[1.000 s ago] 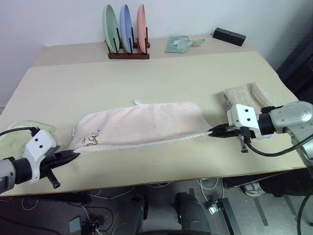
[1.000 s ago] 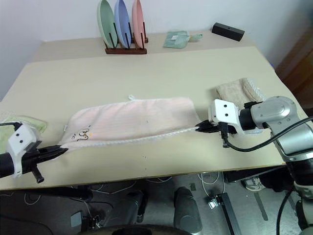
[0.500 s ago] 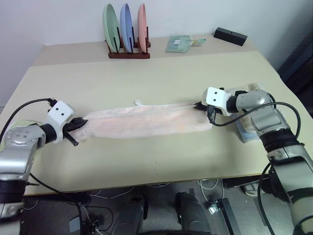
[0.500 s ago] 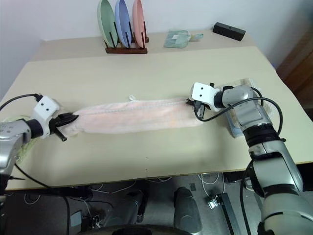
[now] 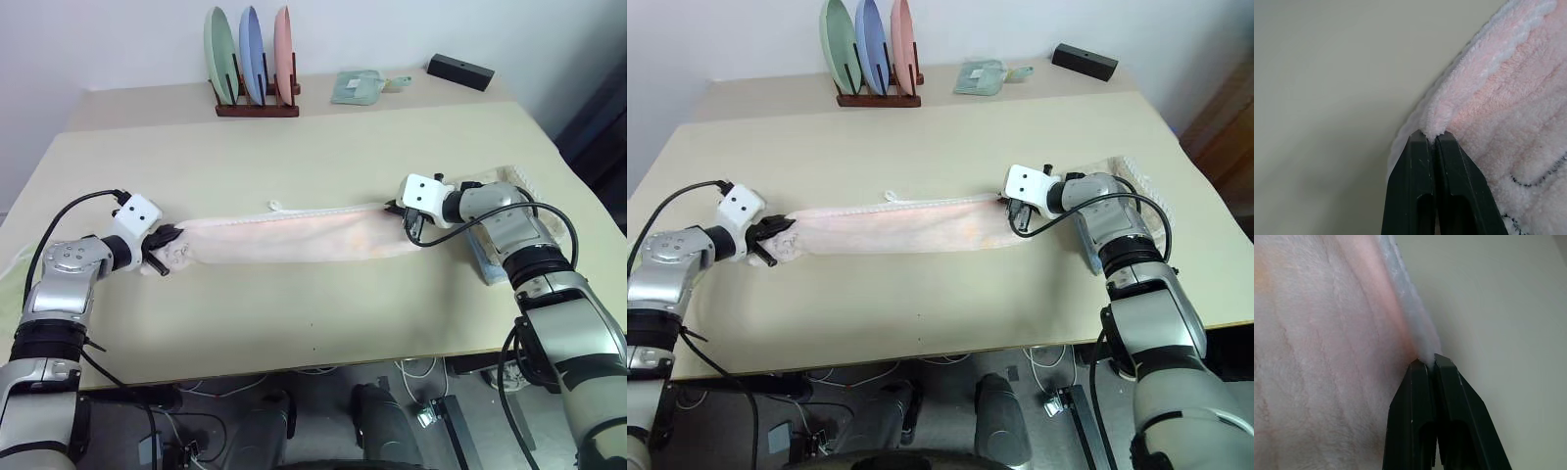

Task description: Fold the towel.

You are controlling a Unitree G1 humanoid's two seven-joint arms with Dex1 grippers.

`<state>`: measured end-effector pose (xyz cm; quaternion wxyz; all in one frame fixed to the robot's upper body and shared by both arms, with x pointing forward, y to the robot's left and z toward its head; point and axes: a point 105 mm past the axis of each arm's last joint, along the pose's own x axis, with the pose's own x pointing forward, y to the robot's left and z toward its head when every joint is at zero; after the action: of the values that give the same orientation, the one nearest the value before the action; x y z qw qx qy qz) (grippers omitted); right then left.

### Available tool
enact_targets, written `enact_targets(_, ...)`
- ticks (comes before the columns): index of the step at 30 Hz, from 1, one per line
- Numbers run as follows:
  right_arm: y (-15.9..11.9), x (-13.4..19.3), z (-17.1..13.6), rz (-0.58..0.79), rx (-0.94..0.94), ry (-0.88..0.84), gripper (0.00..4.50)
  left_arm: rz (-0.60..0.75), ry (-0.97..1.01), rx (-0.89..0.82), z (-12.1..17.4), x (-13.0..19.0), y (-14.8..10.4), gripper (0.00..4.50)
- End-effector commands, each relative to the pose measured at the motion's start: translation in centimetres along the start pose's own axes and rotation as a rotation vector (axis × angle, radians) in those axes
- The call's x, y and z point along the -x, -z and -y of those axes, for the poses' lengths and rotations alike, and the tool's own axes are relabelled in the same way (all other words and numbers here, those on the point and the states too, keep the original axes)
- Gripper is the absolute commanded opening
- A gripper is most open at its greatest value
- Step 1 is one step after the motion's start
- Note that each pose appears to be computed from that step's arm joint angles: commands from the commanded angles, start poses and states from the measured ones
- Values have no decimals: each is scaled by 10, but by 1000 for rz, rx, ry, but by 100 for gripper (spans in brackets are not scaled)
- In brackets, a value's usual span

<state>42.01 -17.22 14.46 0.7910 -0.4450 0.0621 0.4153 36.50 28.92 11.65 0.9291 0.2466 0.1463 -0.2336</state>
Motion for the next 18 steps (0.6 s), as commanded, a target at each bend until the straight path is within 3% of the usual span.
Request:
enact_targets(1,-9,8,22,23,-3,90,27,15,-45,40,-12,8,-1,93)
enact_targets(3,-11,11,27,30,-5,123,89,17,-70,47,-15,10,1,186)
enact_targets(8,-11,20,34,31,21,181,320,73,-175,124,-28,21,-2,425)
enact_targets(18,-17,57,35,80,-48,265,320,107,-401,233,-54,58,9,425)
